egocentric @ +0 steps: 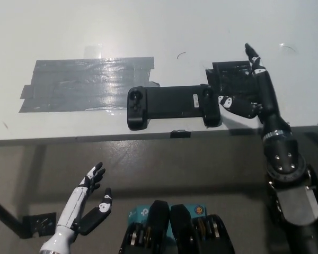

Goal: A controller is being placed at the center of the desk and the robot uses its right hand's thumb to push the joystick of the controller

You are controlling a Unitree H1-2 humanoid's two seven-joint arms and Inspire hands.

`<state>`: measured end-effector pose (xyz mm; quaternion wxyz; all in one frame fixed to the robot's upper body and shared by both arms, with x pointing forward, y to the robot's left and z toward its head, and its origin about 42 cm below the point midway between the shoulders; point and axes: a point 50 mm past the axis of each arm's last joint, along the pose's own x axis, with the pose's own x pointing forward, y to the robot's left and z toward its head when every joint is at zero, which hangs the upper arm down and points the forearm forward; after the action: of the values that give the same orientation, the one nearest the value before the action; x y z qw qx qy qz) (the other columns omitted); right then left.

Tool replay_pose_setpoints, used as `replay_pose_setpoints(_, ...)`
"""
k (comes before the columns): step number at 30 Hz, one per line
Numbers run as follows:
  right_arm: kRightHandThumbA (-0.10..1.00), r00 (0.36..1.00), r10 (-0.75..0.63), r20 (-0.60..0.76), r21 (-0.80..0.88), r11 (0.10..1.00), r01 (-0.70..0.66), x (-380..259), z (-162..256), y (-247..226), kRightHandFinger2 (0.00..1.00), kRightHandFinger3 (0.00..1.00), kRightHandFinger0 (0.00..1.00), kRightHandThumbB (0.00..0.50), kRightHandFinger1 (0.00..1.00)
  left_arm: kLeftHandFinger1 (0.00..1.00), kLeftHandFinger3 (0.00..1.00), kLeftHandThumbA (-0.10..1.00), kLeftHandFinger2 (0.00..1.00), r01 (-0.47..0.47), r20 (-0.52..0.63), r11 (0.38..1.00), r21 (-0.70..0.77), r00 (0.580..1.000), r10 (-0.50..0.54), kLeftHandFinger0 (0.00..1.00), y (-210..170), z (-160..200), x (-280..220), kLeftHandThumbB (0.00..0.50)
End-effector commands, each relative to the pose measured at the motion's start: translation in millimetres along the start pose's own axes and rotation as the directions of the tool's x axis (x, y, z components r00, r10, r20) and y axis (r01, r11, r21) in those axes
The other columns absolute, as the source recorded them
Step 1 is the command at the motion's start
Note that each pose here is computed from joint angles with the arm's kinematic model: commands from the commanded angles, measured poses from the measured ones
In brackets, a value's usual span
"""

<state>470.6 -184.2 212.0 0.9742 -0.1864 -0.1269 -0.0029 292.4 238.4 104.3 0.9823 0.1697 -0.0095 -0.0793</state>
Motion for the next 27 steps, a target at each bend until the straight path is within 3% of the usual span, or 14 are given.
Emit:
replay_pose_setpoints(1, 0.92, 0.999, -0.036, 0.020, 0.018, 0.999, 0.036, 32.4, 19.0, 5.2, 1.00, 1.00, 1.00, 0.286, 1.00, 1.00, 1.00, 0.31, 1.00, -0.005, 0.069, 1.000, 0.014, 0.998, 0.004, 1.00, 4.5, 14.9, 3.0, 0.008)
replay_pose_setpoints(6, 0.92, 0.999, -0.035, -0.024, -0.032, 0.999, 0.034, 45.2, 14.0, 17.6, 1.00, 1.00, 1.00, 0.253, 1.00, 1.00, 1.00, 0.25, 1.00, 0.000, 0.075, 1.000, 0.000, 0.997, 0.000, 1.00, 5.0, 16.4, 5.7, 0.017)
replay_pose_setpoints(13, 0.93, 0.998, -0.024, -0.056, -0.023, 0.999, 0.023, 56.7, 14.5, 29.0, 1.00, 1.00, 1.00, 0.262, 1.00, 1.00, 1.00, 0.03, 1.00, 0.009, 0.070, 1.000, 0.002, 0.997, -0.009, 1.00, 6.1, 20.8, 7.3, 0.020)
replay_pose_setpoints(22, 0.93, 0.996, -0.026, -0.087, -0.001, 1.000, 0.026, 62.3, 8.1, 33.5, 1.00, 1.00, 1.00, 0.238, 1.00, 1.00, 1.00, 0.01, 1.00, 0.015, 0.070, 1.000, 0.009, 0.997, -0.016, 1.00, 7.9, 23.6, 8.3, 0.022)
replay_pose_setpoints(23, 0.94, 0.995, -0.027, -0.097, -0.002, 1.000, 0.027, 62.6, 6.2, 33.6, 1.00, 1.00, 1.00, 0.253, 1.00, 1.00, 1.00, 0.01, 1.00, 0.015, 0.070, 1.000, 0.012, 0.997, -0.016, 1.00, 8.1, 24.0, 8.4, 0.021)
replay_pose_setpoints(24, 0.87, 0.995, -0.034, -0.097, 0.006, 0.999, 0.035, 62.9, 5.6, 33.6, 1.00, 1.00, 1.00, 0.197, 1.00, 1.00, 1.00, 0.01, 1.00, 0.014, 0.073, 1.000, 0.016, 0.997, -0.016, 1.00, 8.6, 24.3, 8.9, 0.021)
replay_pose_setpoints(25, 0.55, 0.993, -0.039, -0.109, 0.016, 0.999, 0.041, 62.6, 4.7, 33.3, 1.00, 1.00, 1.00, 0.075, 1.00, 1.00, 1.00, 0.01, 1.00, 0.015, 0.072, 1.000, 0.019, 0.997, -0.017, 1.00, 8.7, 24.5, 8.8, 0.021)
replay_pose_setpoints(26, 0.26, 0.992, -0.051, -0.115, 0.010, 0.999, 0.052, 62.6, 4.1, 33.2, 1.00, 1.00, 1.00, 0.021, 1.00, 1.00, 1.00, 0.02, 1.00, 0.017, 0.071, 1.000, 0.021, 0.997, -0.019, 1.00, 8.9, 24.5, 8.7, 0.014)
replay_pose_setpoints(27, -0.08, 0.990, -0.065, -0.121, 0.004, 0.998, 0.066, 62.5, 3.0, 33.1, 1.00, 1.00, 1.00, 0.009, 1.00, 1.00, 1.00, 0.04, 1.00, 0.018, 0.071, 1.000, 0.019, 0.997, -0.019, 1.00, 9.1, 24.5, 8.8, 0.008)
